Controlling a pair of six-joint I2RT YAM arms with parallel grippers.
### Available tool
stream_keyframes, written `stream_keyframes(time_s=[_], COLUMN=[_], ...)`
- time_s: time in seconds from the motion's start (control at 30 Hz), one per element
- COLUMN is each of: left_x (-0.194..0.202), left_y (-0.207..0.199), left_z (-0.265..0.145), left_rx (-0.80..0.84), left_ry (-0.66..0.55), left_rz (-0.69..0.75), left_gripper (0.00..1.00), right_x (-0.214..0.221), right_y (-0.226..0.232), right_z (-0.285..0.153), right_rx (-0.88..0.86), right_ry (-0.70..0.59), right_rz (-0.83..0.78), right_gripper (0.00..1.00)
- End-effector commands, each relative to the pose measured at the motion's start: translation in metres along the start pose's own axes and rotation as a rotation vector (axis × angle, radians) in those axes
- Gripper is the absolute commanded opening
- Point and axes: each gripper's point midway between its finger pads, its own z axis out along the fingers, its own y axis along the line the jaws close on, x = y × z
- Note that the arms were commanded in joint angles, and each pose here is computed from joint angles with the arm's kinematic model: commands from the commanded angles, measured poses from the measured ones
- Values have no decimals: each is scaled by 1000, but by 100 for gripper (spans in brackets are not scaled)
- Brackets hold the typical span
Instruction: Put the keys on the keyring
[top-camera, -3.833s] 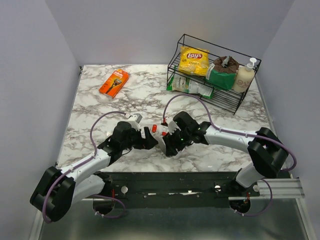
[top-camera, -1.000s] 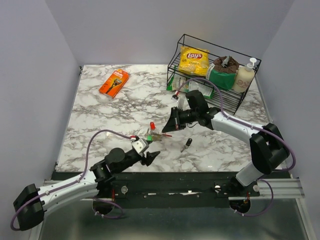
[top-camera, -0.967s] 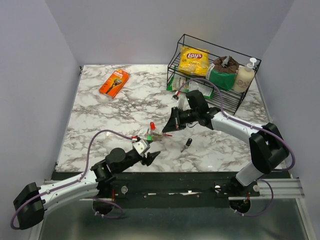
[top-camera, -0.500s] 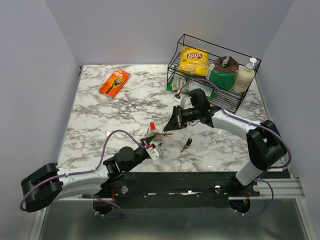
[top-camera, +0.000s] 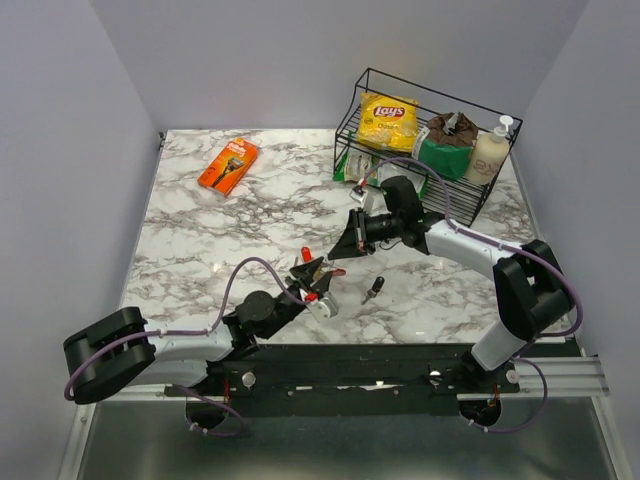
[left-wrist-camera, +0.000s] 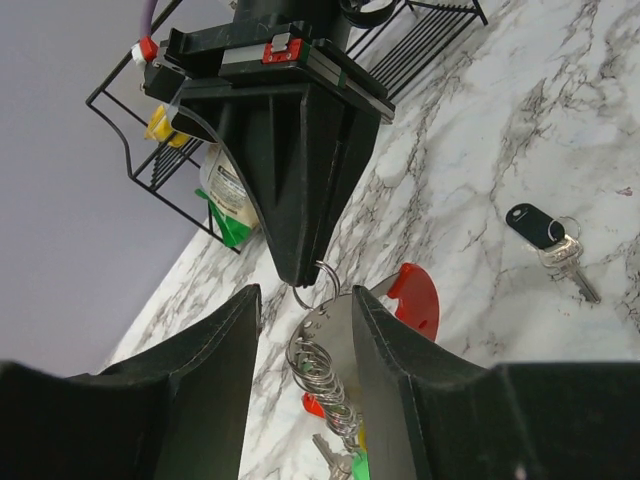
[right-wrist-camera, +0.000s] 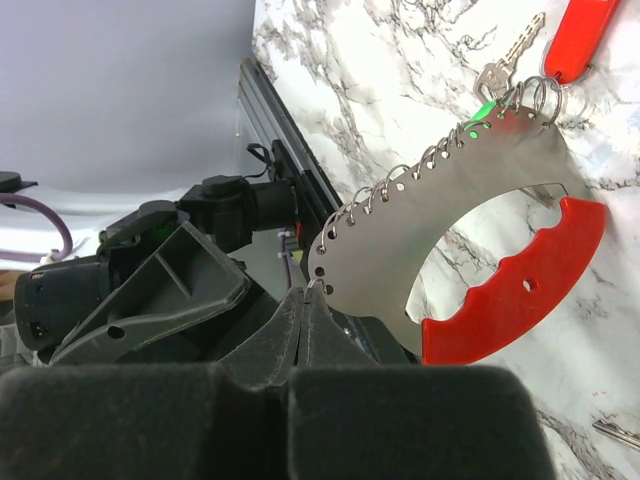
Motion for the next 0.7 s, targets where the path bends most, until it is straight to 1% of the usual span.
stream_keyframes(time_s=[0.0,0.23,0.43,0.67], left_x=[-18,-12,-6,5], left_y=[10,4,5,2], left_z=[10,16,23,27], left_rx=[-43,-45,-78,-94], left_ry=[-66,-43,-26,17], left_rz=[22,-11,-33,-45], left_gripper=[50,50,48,34], right_x=[2,1,0,2], right_y=[6,7,10,13], right_z=[-3,-6,-7,-9], right_rx=[-31,-24,-38,-48], right_ry=[5,-11,-21,-34], right_rz=[8,19,2,4], right_gripper=[1,0,0,0])
